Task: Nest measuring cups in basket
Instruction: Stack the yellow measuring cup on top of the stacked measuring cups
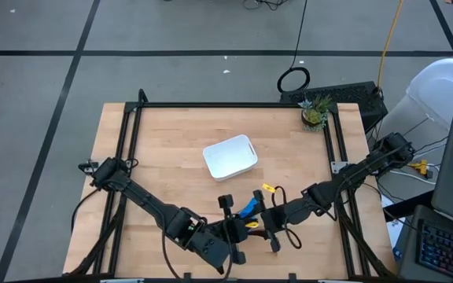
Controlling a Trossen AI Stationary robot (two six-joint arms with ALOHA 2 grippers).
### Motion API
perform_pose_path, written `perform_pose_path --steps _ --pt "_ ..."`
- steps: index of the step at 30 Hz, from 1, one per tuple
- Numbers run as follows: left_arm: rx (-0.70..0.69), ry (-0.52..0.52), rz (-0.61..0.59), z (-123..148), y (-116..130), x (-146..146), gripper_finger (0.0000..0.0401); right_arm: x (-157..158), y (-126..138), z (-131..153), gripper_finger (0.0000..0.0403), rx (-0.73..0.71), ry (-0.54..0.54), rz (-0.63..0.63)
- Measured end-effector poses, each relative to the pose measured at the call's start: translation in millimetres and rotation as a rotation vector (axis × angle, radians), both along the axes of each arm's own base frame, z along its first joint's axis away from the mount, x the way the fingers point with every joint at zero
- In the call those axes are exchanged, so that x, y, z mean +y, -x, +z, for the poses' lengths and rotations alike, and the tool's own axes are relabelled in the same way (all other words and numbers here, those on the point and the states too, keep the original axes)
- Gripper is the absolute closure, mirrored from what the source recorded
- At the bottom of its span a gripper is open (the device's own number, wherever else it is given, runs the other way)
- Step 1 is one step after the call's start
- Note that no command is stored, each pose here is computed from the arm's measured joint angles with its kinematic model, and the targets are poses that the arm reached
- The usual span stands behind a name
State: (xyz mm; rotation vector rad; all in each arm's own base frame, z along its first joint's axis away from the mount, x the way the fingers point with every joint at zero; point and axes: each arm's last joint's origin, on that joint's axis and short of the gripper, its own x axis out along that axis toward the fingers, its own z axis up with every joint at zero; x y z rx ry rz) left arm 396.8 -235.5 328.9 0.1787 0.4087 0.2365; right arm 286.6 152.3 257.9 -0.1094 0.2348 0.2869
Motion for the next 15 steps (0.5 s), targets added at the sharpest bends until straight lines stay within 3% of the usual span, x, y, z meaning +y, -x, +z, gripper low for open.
perform_pose_path --steps 8,15 --pt "0.009 0.004 -0.02 0 -1 1 0.0398 -1 0 -1 0.0253 0.012 0.011 0.001" --pt "0.253 0.014 0.05 -24 20 5 0.0398 -7 13 -8 0.0254 0.165 0.115 -0.035"
